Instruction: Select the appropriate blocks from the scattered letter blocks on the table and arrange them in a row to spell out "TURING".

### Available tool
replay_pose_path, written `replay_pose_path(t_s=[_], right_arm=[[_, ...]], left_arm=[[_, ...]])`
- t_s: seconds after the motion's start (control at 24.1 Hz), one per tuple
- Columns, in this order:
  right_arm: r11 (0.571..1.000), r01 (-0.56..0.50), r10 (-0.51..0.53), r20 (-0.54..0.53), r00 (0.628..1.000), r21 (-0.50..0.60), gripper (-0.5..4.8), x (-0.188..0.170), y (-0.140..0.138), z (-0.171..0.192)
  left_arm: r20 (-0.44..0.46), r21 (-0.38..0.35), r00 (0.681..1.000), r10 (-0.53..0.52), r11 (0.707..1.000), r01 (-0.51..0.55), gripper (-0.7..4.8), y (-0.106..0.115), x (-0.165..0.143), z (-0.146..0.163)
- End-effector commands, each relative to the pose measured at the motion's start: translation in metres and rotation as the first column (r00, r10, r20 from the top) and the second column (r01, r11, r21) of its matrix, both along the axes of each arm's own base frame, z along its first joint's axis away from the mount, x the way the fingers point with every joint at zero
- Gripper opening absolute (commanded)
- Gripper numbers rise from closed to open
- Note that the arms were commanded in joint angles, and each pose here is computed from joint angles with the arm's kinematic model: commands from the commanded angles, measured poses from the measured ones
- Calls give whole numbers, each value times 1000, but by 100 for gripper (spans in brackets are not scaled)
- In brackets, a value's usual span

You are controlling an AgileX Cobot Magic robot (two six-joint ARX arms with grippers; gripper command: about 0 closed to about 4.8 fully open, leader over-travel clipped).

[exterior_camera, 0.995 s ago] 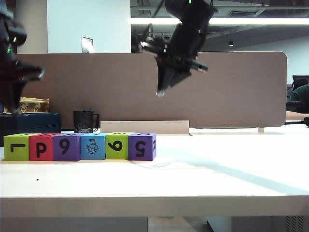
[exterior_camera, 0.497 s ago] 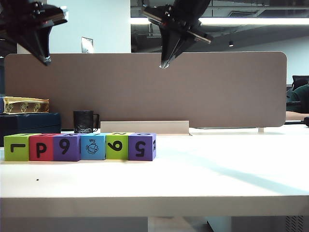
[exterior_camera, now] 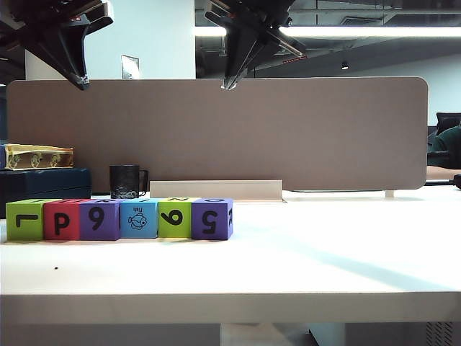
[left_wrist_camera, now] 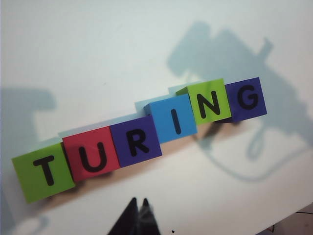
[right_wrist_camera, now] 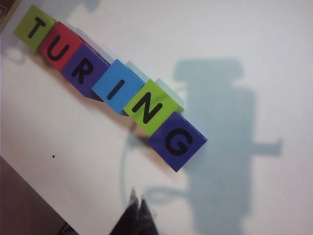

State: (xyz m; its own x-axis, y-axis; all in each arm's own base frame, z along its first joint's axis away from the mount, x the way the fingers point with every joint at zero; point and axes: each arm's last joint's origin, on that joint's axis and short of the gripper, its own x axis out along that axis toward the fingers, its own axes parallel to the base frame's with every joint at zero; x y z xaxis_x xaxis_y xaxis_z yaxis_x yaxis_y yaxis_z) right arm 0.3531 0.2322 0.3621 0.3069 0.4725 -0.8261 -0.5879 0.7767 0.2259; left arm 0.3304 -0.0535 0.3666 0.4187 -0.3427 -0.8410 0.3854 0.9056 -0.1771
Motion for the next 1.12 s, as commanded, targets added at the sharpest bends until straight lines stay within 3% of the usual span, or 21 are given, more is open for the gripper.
replay_pose_path(t_s=[0.04, 0.75, 1.12], right_arm=[[1000, -8, 8, 14, 1000, 12, -1, -1, 1, 4], [1000, -8, 8, 18, 1000, 15, -1, -1, 1, 4], [1000, -8, 8, 18, 1000, 15, -1, -1, 1, 4]], left_arm=[[24, -5, 1000, -9, 1000, 9, -5, 0, 0, 3], [134, -19, 991, -8, 1000, 11, -5, -2, 9, 9], [143, -20, 990, -8, 1000, 11, -6, -2, 9, 10]])
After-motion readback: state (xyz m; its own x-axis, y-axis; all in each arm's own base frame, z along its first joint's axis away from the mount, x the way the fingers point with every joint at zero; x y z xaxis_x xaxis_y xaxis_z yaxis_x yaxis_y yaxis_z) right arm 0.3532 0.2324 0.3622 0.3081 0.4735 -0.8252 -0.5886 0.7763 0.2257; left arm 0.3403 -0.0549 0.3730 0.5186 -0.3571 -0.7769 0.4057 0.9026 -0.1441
